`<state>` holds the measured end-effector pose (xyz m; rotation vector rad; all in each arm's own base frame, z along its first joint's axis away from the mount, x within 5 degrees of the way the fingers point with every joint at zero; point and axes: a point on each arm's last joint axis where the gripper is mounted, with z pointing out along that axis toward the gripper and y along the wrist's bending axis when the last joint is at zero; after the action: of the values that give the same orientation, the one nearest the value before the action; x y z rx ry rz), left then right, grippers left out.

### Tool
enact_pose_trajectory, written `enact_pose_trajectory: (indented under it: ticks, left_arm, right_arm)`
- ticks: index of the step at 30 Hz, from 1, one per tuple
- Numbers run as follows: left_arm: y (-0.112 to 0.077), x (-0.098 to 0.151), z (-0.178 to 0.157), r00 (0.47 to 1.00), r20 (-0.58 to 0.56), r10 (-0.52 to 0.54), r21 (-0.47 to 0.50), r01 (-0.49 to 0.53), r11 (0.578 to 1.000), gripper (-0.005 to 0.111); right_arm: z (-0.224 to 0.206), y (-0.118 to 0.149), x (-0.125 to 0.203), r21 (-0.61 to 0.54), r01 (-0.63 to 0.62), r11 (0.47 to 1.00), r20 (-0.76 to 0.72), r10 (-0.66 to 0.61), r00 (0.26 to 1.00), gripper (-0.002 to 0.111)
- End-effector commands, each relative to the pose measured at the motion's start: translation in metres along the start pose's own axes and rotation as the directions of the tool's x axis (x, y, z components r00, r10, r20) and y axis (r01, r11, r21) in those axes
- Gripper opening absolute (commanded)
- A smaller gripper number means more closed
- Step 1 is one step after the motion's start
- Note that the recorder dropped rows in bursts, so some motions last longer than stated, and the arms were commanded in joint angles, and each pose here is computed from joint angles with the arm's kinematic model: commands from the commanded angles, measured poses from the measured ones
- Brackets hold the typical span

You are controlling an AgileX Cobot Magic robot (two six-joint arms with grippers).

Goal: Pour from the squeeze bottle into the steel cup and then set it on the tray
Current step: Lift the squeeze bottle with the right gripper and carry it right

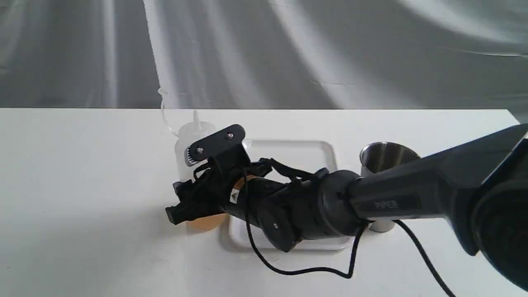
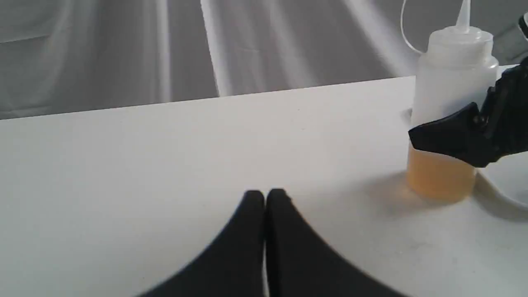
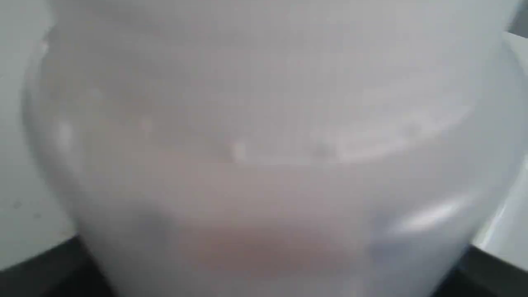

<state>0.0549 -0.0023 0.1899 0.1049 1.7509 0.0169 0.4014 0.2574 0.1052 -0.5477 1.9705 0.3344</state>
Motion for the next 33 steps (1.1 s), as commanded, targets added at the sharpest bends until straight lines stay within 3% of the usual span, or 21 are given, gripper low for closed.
enact_pose_trajectory:
  ticks: [1, 7, 11, 23, 33]
  left_arm:
    - [0.0, 0.001, 0.0, 1.0, 0.005, -0.005, 0.006, 0.005, 1.0, 0.0]
    - [0.0, 0.001, 0.0, 1.0, 0.005, -0.005, 0.006, 0.005, 1.0, 0.0]
    - [0.0, 0.001, 0.0, 1.0, 0.005, -0.002, 0.006, 0.002, 1.0, 0.0]
    - [0.0, 0.001, 0.0, 1.0, 0.005, -0.005, 0.006, 0.005, 1.0, 0.0]
    - [0.0, 0.001, 0.0, 1.0, 0.005, -0.005, 0.006, 0.005, 1.0, 0.0]
  right_arm:
    - [0.0, -0.003, -0.003, 0.004, 0.003, 1.0, 0.008, -0.003, 1.0, 0.047]
    - [-0.002, -0.003, -0.006, 0.004, 0.003, 1.0, 0.015, -0.003, 1.0, 0.024]
    - [-0.01, -0.003, -0.021, -0.002, 0.009, 1.0, 0.021, -0.009, 1.0, 0.016]
    - [-0.075, -0.012, -0.087, -0.015, 0.105, 0.994, -0.04, -0.105, 0.994, 0.016]
    - [-0.175, -0.062, -0.104, 0.126, 0.059, 0.99, -0.063, -0.051, 0.997, 0.016]
